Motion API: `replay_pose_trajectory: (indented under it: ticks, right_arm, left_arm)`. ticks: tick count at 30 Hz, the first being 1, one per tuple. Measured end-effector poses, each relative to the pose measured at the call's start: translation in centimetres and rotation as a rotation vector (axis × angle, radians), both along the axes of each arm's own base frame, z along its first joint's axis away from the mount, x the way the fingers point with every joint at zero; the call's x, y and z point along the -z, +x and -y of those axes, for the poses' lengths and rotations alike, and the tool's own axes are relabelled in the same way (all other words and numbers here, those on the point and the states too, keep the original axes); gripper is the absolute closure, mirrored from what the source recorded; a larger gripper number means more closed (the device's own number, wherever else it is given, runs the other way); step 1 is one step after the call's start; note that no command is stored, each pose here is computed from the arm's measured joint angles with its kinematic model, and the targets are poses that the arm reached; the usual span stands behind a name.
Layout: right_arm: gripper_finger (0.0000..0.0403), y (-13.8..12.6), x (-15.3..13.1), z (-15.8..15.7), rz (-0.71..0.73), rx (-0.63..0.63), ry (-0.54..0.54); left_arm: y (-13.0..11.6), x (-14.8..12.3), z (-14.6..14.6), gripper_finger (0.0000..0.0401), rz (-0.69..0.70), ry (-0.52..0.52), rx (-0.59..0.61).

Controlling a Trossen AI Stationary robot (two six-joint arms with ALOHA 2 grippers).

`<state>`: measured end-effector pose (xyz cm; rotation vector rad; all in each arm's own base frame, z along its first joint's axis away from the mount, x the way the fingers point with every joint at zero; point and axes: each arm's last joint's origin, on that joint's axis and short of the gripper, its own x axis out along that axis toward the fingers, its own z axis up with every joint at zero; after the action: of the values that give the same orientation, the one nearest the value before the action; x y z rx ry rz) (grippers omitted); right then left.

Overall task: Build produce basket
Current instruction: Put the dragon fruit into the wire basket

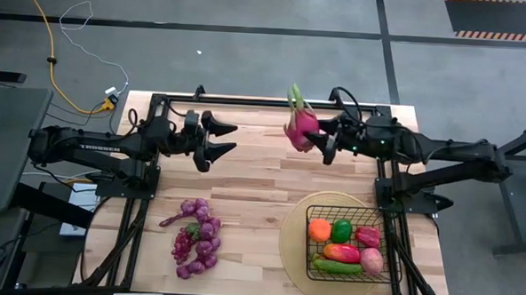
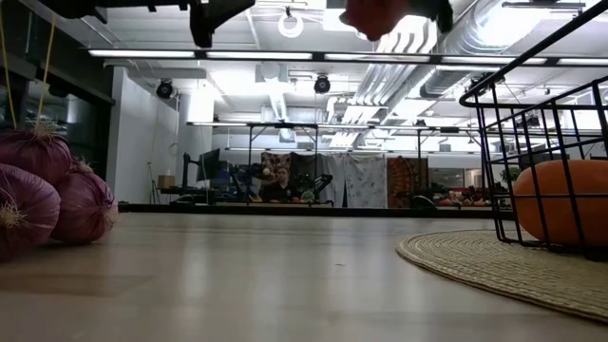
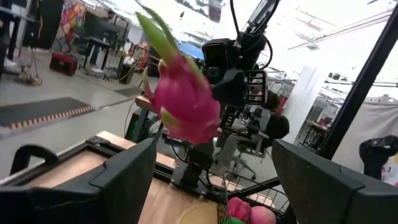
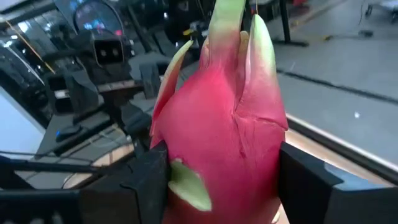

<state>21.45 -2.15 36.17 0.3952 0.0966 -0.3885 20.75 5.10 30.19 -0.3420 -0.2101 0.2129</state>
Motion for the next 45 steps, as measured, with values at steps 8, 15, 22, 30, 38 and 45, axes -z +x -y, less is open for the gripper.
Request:
replay_pose_trajectory:
  ticks: [8, 15, 22, 30, 38, 45]
  right_arm:
    - [0.0171, 0.2, -0.1, -0.2, 0.008, -0.003, -0.018]
    - [0.0171, 0.4, 0.1, -0.2, -0.009, -0.039, -0.039]
    - [0.0171, 0.4, 0.1, -0.4, -0.031, -0.101, -0.097]
    - [0.0171, 0.5, 0.1, -0.5, -0.080, -0.175, -0.243]
    - [0.0171, 0.5, 0.1, -0.5, -0.089, -0.180, -0.271]
    - [0.0171, 0.4, 0.1, -0.6, -0.053, -0.191, -0.159]
  left_arm:
    - [0.0, -0.1, 0.0, 0.0091, 0.009, 0.002, 0.002]
    - [0.0, -0.1, 0.1, 0.0091, 0.014, -0.023, 0.003]
    - [0.0, 0.0, 0.0, 0.0091, -0.023, 0.081, -0.067]
    - [0.0, 0.2, -0.1, 0.0091, -0.097, 0.234, -0.115]
    - [0.1, 0.2, 0.3, 0.0091, -0.109, 0.287, -0.105]
    - [0.3, 0.2, 1.1, 0.0091, -0.102, 0.283, -0.071]
